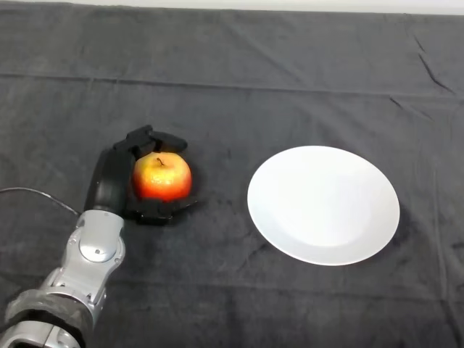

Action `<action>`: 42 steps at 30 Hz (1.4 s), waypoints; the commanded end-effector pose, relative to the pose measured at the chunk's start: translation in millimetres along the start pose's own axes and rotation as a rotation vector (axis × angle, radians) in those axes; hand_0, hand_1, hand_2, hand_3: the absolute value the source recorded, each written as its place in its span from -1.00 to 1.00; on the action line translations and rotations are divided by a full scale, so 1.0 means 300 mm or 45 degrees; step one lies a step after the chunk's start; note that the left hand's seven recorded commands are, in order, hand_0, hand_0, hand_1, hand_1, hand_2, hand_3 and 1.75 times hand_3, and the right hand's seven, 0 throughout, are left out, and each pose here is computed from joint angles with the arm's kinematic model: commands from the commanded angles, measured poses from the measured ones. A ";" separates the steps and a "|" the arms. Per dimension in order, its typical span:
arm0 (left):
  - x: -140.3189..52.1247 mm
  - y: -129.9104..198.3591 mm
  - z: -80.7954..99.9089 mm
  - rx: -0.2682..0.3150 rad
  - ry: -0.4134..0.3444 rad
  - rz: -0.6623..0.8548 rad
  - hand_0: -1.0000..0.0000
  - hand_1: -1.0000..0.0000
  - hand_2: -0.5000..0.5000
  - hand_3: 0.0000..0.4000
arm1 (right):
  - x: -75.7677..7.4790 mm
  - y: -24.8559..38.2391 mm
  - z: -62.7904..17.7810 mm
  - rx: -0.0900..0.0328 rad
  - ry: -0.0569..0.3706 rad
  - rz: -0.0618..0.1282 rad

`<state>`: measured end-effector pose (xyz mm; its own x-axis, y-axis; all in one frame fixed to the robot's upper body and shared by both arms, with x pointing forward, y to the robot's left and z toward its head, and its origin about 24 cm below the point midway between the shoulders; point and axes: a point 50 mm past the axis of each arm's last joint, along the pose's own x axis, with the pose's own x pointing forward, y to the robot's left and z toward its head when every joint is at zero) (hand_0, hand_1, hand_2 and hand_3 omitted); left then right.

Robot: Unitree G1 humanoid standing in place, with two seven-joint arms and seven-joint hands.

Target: Move the apple to the plate

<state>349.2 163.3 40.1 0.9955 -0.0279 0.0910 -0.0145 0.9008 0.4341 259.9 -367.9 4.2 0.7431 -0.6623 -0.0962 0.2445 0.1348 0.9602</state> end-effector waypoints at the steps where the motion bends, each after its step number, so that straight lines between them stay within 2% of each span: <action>1: 0.061 0.006 0.093 0.045 -0.109 0.016 -1.00 -1.00 0.00 1.00 | 0.000 0.000 0.020 0.012 -0.035 0.006; 11: 0.083 -0.079 0.219 0.027 -0.292 -0.021 -1.00 -1.00 0.00 1.00 | 0.000 0.000 0.020 0.012 -0.035 0.006; 20: 0.094 -0.167 0.303 0.011 -0.394 -0.105 -1.00 -1.00 0.00 1.00 | 0.000 0.000 0.020 0.012 -0.035 0.006; 42: 0.028 -0.384 0.368 0.043 -0.464 -0.456 -1.00 -1.00 0.00 1.00 | 0.000 0.000 0.020 0.015 -0.036 0.007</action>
<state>338.4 15.3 68.1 0.8588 -0.4759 0.1894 0.3320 0.7987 0.5018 259.9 -368.0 4.2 0.7427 -0.6626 -0.0964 0.2445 0.1343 0.9603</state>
